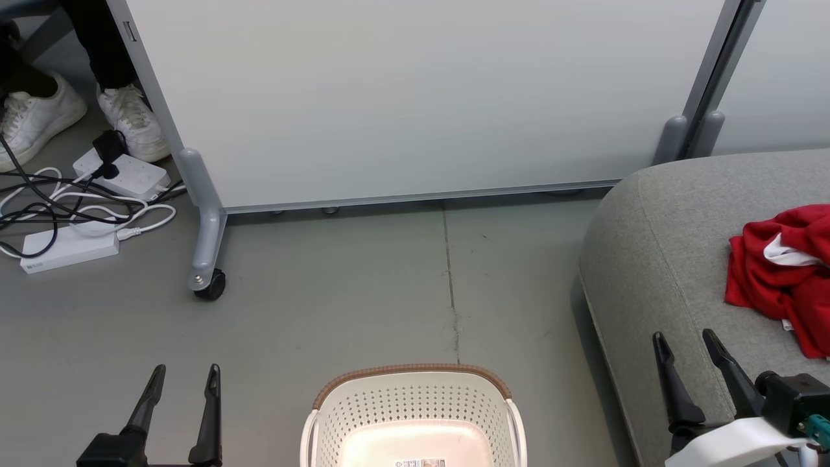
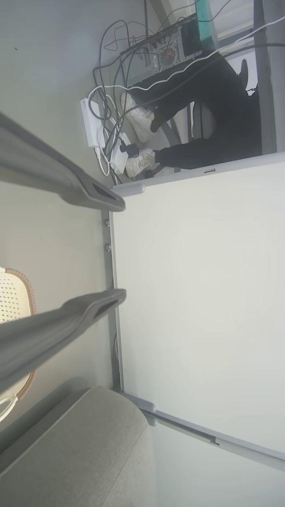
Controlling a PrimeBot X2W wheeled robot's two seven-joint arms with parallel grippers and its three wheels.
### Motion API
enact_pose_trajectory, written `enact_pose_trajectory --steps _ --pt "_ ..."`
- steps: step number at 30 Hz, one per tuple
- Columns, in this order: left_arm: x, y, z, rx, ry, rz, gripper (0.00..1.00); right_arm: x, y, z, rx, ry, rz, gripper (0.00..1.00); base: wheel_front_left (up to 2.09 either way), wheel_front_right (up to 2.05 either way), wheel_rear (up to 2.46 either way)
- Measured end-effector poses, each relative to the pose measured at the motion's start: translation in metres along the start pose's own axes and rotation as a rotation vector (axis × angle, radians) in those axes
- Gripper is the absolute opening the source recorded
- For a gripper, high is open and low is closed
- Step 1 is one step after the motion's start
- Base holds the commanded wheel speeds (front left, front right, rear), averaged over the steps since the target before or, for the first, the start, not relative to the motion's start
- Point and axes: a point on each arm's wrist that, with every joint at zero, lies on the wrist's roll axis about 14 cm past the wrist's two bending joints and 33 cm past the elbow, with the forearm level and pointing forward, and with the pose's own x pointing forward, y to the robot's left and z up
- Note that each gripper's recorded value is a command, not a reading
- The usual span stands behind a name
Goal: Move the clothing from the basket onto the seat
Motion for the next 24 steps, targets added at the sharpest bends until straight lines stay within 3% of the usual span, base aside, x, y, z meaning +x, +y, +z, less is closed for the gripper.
enact_pose_trajectory --steps 2,3,10,24 --pt "0.000 -0.001 -0.001 0.004 0.002 -0.003 1.00 0.000 0.000 0.000 0.001 0.000 0.001 1.00 0.00 0.00 0.00" --pt "-0.002 -0.001 -0.004 0.014 0.012 -0.003 0.00 -0.001 0.000 -0.003 0.005 0.008 -0.001 0.00 0.00 0.00 0.00" --pt "-0.010 -0.002 -0.027 -0.071 0.092 0.025 0.00 -0.005 -0.002 -0.025 0.087 0.076 -0.021 0.00 0.00 0.00 0.00" --pt "0.004 0.011 -0.024 -0.327 0.109 0.101 0.00 0.015 0.002 -0.022 0.339 0.072 -0.018 0.00 0.00 0.00 0.00"
